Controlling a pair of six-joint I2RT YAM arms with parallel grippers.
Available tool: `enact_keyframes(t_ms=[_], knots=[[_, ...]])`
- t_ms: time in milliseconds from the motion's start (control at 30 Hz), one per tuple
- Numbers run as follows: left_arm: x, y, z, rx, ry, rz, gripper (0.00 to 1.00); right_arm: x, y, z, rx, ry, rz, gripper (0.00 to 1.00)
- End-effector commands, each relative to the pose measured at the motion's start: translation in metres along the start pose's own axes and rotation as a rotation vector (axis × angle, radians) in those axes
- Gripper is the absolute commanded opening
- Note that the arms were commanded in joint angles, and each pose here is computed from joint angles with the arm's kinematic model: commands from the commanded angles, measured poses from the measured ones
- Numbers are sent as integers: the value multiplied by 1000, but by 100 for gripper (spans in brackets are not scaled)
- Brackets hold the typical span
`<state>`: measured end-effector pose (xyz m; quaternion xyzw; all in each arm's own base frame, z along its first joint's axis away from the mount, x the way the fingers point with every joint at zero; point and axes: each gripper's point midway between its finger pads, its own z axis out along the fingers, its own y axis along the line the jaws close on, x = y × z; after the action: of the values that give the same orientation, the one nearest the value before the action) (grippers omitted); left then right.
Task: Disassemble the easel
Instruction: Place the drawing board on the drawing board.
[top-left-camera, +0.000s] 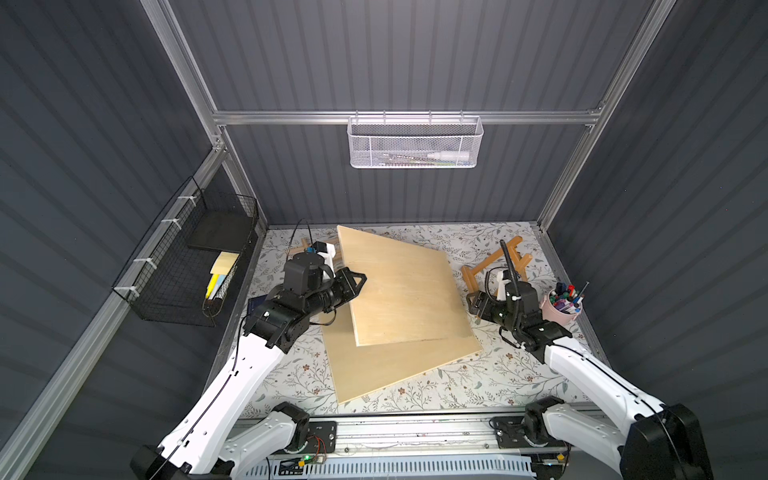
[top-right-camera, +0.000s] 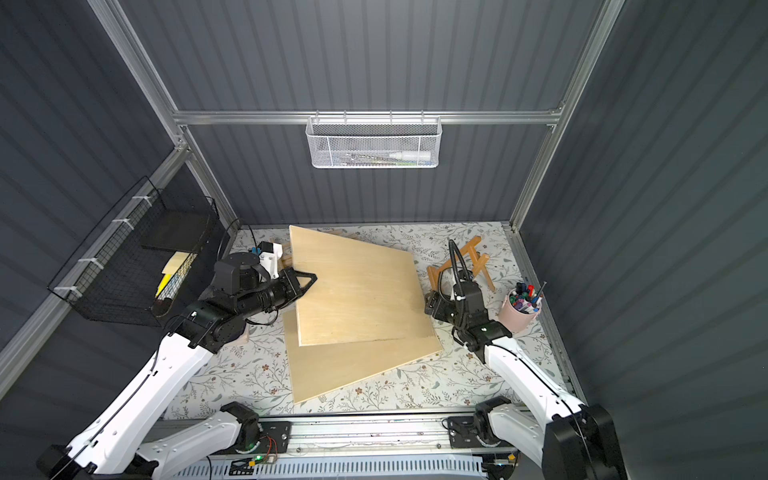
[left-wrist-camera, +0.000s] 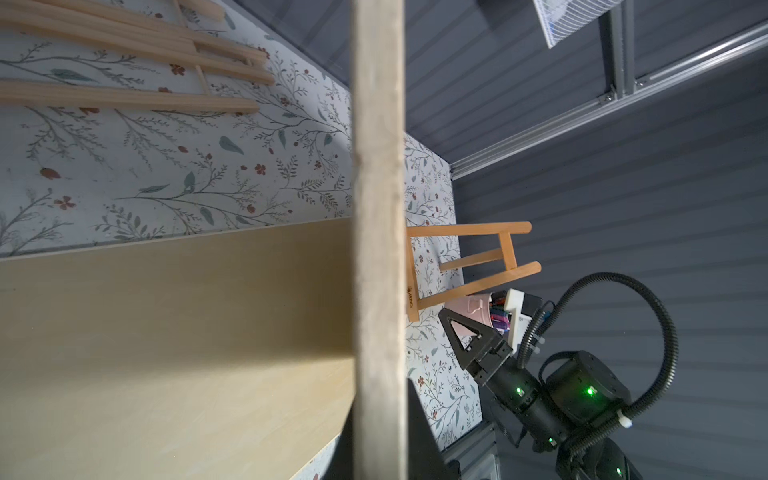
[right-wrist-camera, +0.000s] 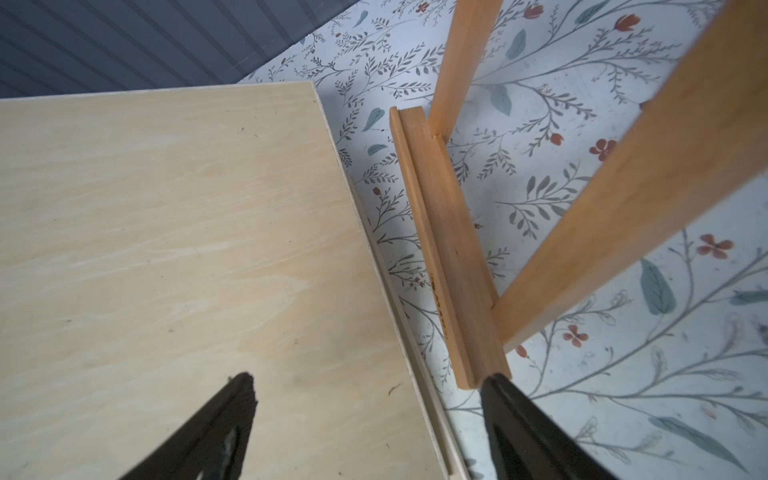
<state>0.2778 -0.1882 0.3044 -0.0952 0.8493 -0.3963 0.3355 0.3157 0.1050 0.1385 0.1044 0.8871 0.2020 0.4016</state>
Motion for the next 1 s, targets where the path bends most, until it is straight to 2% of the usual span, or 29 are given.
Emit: enact_keyframes(t_ms=[0,100,200,367,467,667,800,967], knots=[[-8,15,12,-34,-48,140,0,-5,5,-2,-8,-10,-24,87],[2,45,25,-89,-17,137,0,-6,4,-3,-1,-12,-29,87],[-2,66,27,-135,-33,143,0,-5,3,-1,4,-8,-29,87],[-3,101,33,-250,-37,156,12,-2,3,2,5,6,-30,87],[-7,119,32,-300,-54,153,13,-2,3,3,6,11,-29,87],[-15,142,31,-377,-71,171,31,-1,3,4,7,13,-31,87],[-18,144,30,-382,-86,175,44,1,4,6,5,23,-29,87],[-17,150,34,-388,-86,176,51,2,4,7,8,24,-32,87]])
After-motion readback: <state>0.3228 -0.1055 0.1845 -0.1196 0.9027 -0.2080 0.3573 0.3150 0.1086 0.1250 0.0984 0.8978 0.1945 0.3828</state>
